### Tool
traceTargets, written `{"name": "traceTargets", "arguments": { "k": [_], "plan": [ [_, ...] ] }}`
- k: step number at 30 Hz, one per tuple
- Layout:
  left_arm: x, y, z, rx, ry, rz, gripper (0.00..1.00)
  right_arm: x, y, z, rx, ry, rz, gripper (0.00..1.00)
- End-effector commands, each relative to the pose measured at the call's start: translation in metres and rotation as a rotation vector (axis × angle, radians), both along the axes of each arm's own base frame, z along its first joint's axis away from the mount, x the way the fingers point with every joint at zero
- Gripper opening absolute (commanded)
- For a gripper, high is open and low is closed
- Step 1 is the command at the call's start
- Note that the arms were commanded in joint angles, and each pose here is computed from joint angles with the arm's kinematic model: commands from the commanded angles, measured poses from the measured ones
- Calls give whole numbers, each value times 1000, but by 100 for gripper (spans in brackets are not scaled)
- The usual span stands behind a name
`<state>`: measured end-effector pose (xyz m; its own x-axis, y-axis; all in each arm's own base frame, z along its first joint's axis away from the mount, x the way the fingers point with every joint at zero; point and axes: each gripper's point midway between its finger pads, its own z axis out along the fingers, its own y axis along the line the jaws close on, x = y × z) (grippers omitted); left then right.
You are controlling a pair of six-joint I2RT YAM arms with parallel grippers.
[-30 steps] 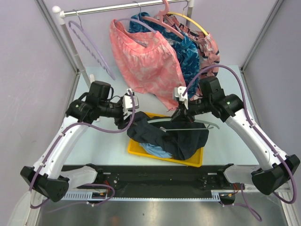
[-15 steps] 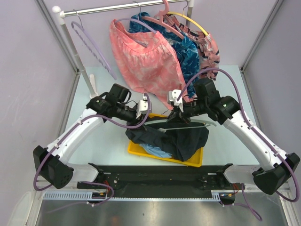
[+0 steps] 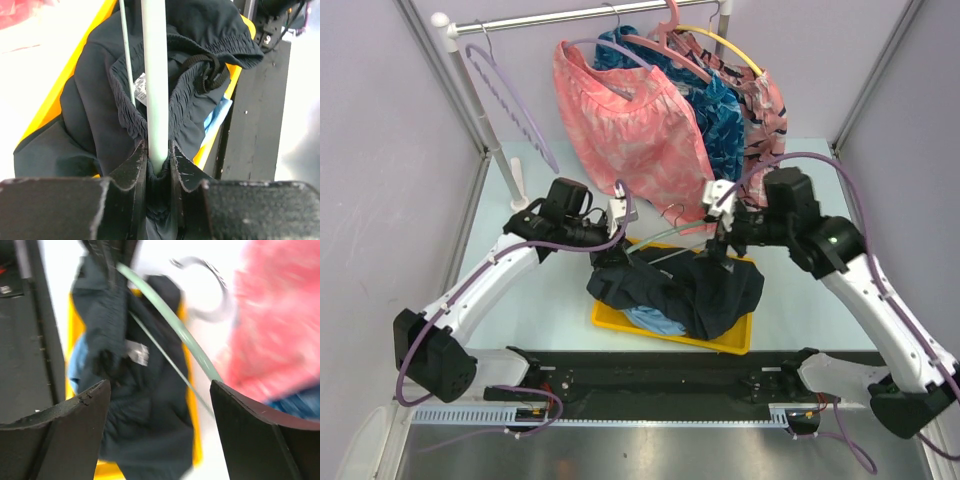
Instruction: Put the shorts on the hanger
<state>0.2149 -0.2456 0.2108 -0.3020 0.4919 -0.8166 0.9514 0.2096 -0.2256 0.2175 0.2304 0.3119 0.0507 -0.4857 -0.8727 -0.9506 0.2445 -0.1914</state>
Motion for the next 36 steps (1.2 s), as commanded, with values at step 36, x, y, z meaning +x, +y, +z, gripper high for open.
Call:
{"name": "traceTargets", "arguments": {
  "k": [36],
  "plan": [
    [-13, 11, 28, -198, -50, 136, 1, -51, -5, -159, -349, 346, -369, 60]
  ]
}}
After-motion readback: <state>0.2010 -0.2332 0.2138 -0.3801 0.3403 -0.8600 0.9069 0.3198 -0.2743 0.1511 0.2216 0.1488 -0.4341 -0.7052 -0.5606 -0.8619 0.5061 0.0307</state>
